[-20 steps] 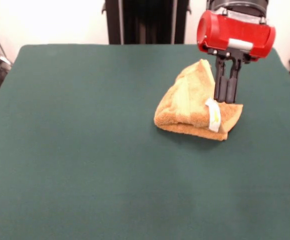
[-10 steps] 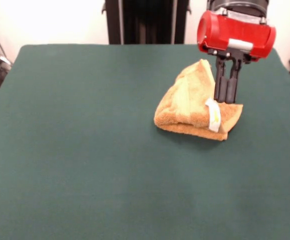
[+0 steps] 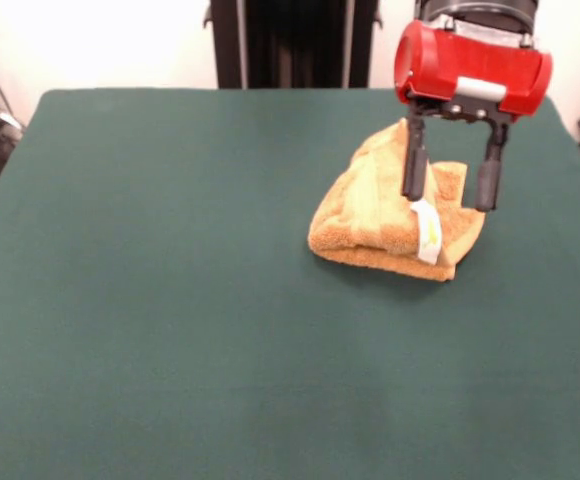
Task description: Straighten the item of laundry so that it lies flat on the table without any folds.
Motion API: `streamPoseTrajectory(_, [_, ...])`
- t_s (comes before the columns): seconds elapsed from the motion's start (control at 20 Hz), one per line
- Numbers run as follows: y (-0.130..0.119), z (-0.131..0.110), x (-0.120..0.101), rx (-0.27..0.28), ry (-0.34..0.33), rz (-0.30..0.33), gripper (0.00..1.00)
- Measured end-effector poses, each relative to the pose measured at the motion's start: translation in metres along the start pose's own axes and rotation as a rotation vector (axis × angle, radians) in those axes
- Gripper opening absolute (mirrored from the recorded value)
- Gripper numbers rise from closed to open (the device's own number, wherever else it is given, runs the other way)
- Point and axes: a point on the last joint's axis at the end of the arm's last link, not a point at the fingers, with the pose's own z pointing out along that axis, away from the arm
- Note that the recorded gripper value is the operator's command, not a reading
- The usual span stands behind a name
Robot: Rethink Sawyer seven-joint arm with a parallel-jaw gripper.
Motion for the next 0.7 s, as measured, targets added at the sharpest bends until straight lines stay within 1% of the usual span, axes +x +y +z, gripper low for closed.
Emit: streamPoseTrajectory(0.7, [-0.001, 0.0018, 0.0003, 0.006, 0.005, 0.018, 1.0])
